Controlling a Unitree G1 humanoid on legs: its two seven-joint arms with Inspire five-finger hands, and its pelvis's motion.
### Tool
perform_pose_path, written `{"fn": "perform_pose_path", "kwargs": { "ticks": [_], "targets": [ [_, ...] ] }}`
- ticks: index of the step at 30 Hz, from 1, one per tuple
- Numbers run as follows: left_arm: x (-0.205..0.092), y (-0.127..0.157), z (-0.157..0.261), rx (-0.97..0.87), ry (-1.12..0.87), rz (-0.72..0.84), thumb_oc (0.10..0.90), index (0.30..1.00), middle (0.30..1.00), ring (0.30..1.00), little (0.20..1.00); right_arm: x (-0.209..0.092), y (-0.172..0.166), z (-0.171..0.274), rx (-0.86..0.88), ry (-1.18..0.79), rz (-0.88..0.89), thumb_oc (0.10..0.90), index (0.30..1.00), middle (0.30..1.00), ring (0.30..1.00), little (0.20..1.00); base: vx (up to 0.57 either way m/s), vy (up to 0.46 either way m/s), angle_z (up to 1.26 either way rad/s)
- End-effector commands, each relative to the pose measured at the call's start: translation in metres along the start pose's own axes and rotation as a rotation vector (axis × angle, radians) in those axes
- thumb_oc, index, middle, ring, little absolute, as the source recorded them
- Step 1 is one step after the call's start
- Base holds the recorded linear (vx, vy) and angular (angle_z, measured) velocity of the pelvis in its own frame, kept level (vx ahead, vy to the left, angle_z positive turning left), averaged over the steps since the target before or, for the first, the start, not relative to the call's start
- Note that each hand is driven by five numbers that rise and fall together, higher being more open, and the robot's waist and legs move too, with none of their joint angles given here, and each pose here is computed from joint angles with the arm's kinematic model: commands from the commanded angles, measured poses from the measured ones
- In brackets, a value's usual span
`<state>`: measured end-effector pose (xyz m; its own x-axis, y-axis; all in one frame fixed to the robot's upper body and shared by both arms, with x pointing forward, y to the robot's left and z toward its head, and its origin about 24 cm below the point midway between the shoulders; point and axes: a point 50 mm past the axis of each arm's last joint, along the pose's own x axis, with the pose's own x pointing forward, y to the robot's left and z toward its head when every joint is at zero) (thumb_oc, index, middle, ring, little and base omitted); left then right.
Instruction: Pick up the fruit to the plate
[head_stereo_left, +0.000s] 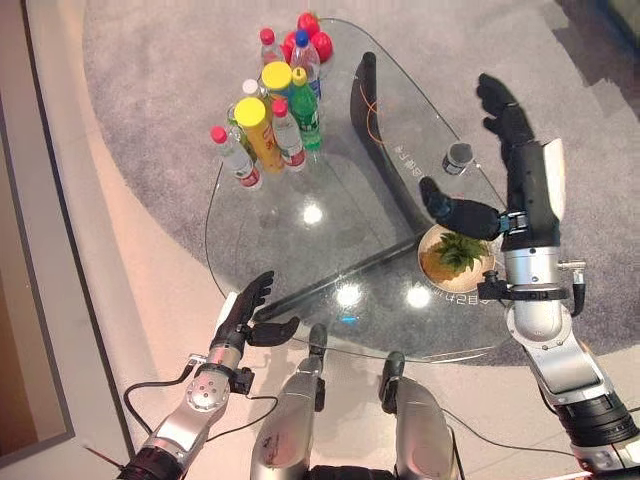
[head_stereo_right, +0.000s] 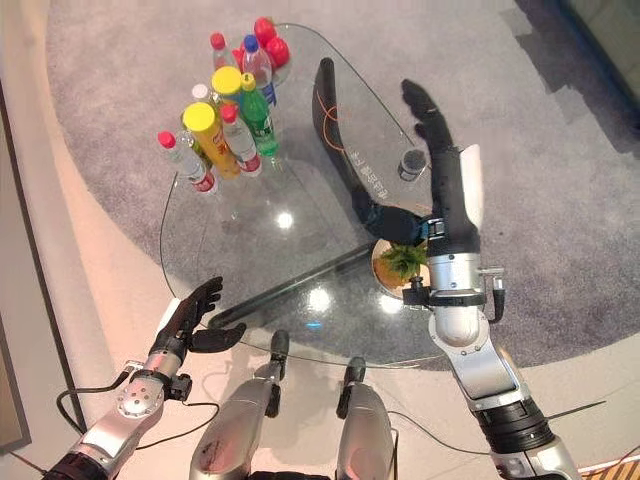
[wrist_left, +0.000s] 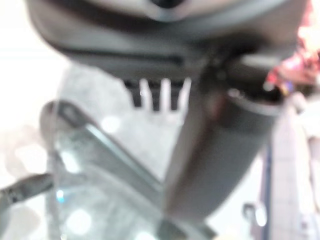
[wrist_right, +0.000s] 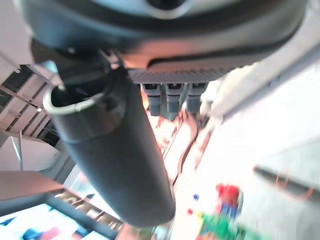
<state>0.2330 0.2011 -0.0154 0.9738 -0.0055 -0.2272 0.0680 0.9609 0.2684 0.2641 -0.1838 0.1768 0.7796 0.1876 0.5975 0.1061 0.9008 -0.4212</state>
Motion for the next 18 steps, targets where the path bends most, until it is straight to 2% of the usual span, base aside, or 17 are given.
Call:
{"fn": "perform_pose_path", "kwargs": {
  "ticks": [1, 7, 9, 10, 18],
  "targets": [
    [-0.012, 0.002, -0.008, -0.080, -0.018, 0.018, 0.800, 0.900, 0.900, 0.900, 0.900, 0.002, 0.014, 0.034, 0.168, -0.175, 0.148, 0.800, 0.900, 0.900, 0.900, 0.900, 0.06, -0.033, -0.02],
    [-0.022, -0.006, -0.029, -0.153, 0.056, 0.023, 0.800, 0.900, 0.900, 0.900, 0.900, -0.024, 0.039, 0.009, 0.315, 0.017, 0.325, 0.800, 0.900, 0.900, 0.900, 0.900, 0.02, -0.025, -0.01],
    [-0.022, -0.006, -0.029, -0.153, 0.056, 0.023, 0.800, 0.900, 0.900, 0.900, 0.900, -0.024, 0.039, 0.009, 0.315, 0.017, 0.325, 0.800, 0.900, 0.900, 0.900, 0.900, 0.01, -0.033, -0.01],
    [-0.024, -0.007, -0.033, -0.181, 0.049, 0.072, 0.800, 0.900, 0.900, 0.900, 0.900, -0.049, 0.063, -0.017, 0.424, 0.210, 0.448, 0.800, 0.900, 0.900, 0.900, 0.900, 0.02, -0.071, -0.04],
    [-0.028, -0.006, -0.060, -0.261, 0.190, 0.090, 0.800, 0.900, 0.900, 0.900, 0.900, -0.110, 0.106, -0.064, 0.692, 0.610, 0.638, 0.800, 0.900, 0.900, 0.900, 0.900, -0.02, -0.062, 0.00]
  ]
}}
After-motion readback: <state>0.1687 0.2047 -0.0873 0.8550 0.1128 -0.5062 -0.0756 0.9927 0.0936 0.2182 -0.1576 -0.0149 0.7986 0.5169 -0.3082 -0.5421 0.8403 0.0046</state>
